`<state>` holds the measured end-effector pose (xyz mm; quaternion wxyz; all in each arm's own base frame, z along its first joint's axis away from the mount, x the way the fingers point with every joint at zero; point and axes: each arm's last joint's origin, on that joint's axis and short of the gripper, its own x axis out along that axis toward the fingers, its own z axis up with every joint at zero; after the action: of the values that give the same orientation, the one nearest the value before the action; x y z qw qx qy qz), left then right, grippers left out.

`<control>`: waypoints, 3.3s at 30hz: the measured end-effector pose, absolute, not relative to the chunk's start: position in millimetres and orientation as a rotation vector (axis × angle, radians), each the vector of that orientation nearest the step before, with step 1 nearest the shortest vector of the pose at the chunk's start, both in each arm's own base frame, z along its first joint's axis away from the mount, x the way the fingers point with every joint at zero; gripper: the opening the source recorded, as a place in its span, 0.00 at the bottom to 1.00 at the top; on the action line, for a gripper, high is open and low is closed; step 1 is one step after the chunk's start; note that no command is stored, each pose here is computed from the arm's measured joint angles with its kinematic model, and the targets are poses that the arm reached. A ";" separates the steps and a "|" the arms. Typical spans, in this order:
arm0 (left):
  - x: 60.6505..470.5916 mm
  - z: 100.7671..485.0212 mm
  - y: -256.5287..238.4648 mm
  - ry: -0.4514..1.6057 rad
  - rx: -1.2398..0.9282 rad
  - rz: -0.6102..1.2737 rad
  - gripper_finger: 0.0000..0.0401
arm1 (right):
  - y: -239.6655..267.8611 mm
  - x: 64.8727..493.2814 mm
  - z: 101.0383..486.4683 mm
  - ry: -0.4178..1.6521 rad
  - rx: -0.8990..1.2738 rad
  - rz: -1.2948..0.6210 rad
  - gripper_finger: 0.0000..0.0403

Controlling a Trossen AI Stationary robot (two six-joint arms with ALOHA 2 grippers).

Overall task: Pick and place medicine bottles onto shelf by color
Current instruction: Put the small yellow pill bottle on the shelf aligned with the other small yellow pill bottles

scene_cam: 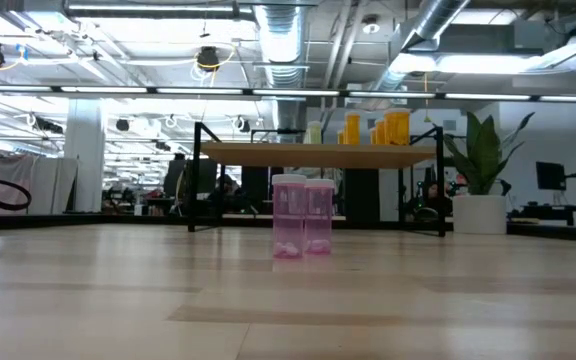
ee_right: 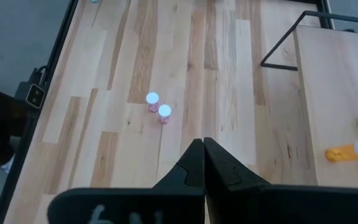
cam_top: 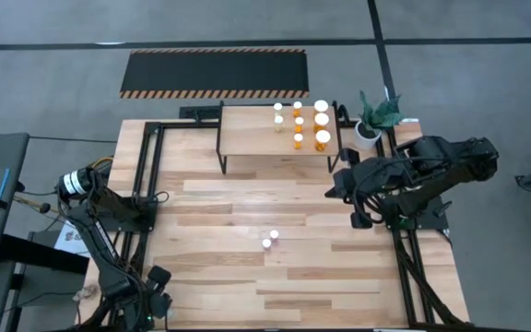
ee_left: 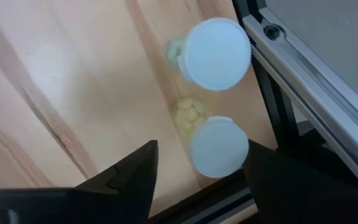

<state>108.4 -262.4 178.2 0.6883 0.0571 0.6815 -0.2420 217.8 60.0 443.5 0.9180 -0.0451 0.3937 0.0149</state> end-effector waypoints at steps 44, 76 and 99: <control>111.5 185.7 -266.6 1.477 0.146 -0.562 0.31 | 52.0 219.8 443.5 0.812 -0.108 0.013 0.03; 115.9 217.3 -232.8 1.482 0.085 -0.437 0.29 | 51.9 219.2 443.0 0.820 -0.146 0.029 0.03; 193.5 314.4 -74.6 1.096 -0.428 0.070 0.26 | 40.0 197.0 454.9 0.772 -0.104 -0.005 0.03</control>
<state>193.5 -74.6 314.4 0.8314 -0.2016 0.5167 0.0332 197.0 40.0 454.9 0.9252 -0.0507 0.3762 -0.0025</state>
